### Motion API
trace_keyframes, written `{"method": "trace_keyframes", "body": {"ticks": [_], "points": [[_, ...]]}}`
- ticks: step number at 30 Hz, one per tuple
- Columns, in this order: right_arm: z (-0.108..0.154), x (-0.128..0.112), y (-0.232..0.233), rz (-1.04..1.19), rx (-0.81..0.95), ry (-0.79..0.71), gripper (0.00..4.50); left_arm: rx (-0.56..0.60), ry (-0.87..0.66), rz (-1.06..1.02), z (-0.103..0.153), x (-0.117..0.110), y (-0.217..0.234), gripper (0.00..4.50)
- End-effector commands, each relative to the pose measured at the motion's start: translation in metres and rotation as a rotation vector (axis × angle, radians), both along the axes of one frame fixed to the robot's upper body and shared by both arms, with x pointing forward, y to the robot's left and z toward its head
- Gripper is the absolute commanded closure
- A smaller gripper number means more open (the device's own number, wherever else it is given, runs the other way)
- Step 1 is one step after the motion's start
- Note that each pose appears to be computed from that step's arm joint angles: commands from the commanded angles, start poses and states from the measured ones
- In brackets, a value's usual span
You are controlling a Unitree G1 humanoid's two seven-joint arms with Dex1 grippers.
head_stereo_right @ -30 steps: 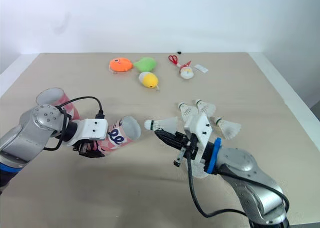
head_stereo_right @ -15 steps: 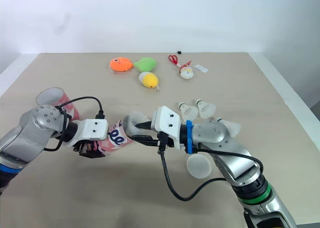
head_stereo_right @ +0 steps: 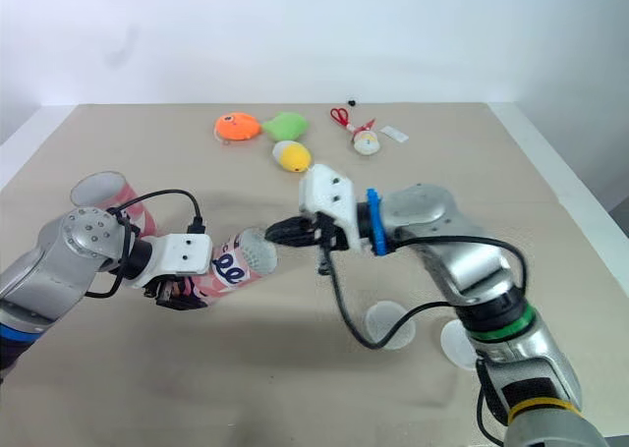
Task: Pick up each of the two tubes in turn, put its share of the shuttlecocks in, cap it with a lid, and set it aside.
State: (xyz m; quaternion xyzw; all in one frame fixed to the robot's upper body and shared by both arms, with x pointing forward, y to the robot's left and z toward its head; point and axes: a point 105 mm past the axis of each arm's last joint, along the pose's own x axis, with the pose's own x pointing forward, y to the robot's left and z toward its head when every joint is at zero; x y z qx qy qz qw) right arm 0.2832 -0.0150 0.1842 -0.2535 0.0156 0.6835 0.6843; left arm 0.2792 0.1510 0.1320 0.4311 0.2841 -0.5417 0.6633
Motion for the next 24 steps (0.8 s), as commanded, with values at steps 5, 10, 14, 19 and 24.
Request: {"method": "trace_keyframes", "body": {"ticks": [5,10,14,19,24], "points": [[-0.008,-0.005,0.052,0.111,-0.013,-0.071,4.47,-0.012,0.049,-0.029,-0.012,-0.008,-0.009,1.23],[-0.005,-0.016,0.064,0.159,-0.005,-0.087,4.47,-0.011,0.052,-0.024,-0.012,-0.009,-0.008,1.23],[0.016,-0.021,0.048,0.163,0.073,-0.04,4.47,-0.014,0.05,-0.02,-0.013,-0.009,-0.008,1.23],[0.04,-0.024,0.011,0.136,0.104,-0.01,4.47,-0.018,0.052,-0.016,-0.014,-0.01,-0.008,1.23],[0.041,-0.026,-0.011,0.096,0.076,0.009,4.47,-0.029,0.043,-0.016,-0.013,-0.01,-0.01,1.23]]}}
